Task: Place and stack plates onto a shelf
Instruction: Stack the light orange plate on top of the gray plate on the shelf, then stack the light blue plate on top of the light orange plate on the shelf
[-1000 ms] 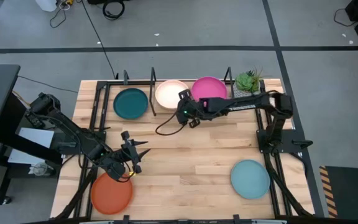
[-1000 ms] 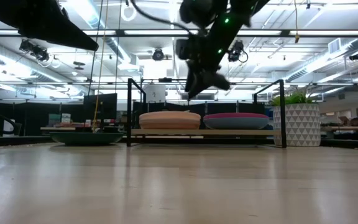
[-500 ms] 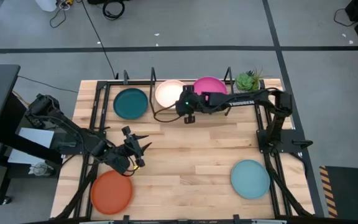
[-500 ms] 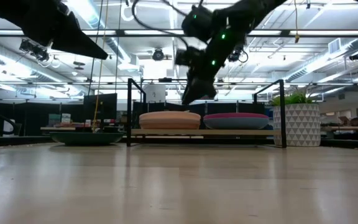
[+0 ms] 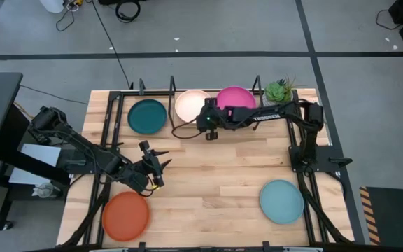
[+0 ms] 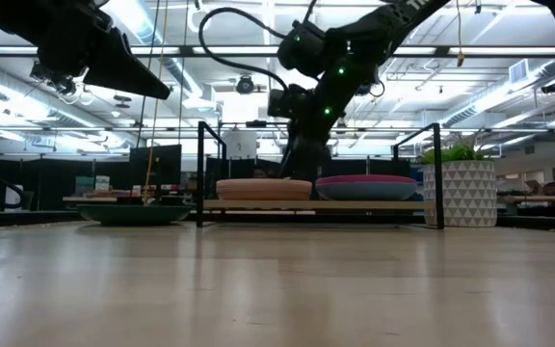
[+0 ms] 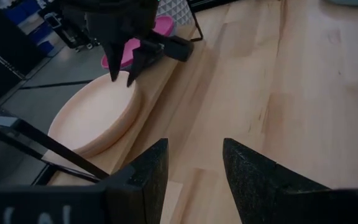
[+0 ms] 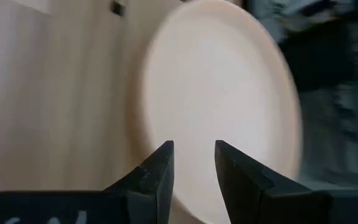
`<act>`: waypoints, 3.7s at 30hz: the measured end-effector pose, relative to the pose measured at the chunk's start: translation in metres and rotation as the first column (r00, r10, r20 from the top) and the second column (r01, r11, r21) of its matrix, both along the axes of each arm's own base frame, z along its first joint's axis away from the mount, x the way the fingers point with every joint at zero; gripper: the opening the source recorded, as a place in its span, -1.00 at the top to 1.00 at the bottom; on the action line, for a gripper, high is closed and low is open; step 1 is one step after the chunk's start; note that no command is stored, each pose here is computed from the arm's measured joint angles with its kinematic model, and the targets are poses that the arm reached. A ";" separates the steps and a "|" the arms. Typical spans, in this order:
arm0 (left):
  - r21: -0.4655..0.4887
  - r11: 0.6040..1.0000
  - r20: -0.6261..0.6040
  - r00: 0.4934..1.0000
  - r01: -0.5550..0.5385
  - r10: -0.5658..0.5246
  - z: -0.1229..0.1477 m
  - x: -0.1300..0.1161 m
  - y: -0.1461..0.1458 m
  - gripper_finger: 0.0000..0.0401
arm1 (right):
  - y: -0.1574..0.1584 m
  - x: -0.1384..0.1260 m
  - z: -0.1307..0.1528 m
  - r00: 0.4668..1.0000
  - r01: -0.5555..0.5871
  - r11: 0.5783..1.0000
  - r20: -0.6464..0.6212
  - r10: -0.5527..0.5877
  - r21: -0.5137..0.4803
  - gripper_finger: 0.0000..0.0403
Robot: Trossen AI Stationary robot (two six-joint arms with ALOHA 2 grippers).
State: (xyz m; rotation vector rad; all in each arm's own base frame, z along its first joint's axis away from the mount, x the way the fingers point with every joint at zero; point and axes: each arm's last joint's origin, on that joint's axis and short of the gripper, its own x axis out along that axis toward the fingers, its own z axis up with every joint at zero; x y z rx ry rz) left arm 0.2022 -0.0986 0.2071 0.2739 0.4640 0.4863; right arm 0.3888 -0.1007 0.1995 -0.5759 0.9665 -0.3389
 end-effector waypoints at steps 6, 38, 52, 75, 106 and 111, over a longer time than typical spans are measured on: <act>-0.045 0.998 -0.021 0.999 0.045 -0.046 -0.001 0.000 -0.001 0.20 | 0.025 -0.008 0.029 1.000 -0.014 0.996 -0.011 0.013 -0.092 0.39; 0.279 0.953 -0.102 0.990 0.118 -0.092 0.019 0.031 0.037 0.20 | 0.192 -0.128 -0.019 0.717 0.312 0.767 -0.668 0.196 0.561 0.39; 0.188 0.964 -0.087 0.981 0.189 -0.175 0.021 0.045 0.078 0.20 | 0.207 -0.167 -0.053 0.628 0.390 0.812 -0.770 0.110 0.435 0.39; 0.116 0.676 -0.015 0.681 0.728 -0.732 0.012 0.061 0.045 0.20 | 0.153 -0.150 -0.046 0.755 0.247 0.748 -0.606 0.250 0.617 0.93; 0.582 0.486 -0.431 0.754 0.652 -0.496 -0.030 0.144 -0.002 0.20 | 0.064 -0.107 -0.009 0.935 0.353 0.340 -0.341 -0.095 0.872 0.89; 0.608 0.436 -0.472 0.744 0.663 -0.473 -0.030 0.144 -0.001 0.20 | 0.063 -0.107 -0.009 0.933 0.358 0.354 -0.343 -0.106 0.864 0.90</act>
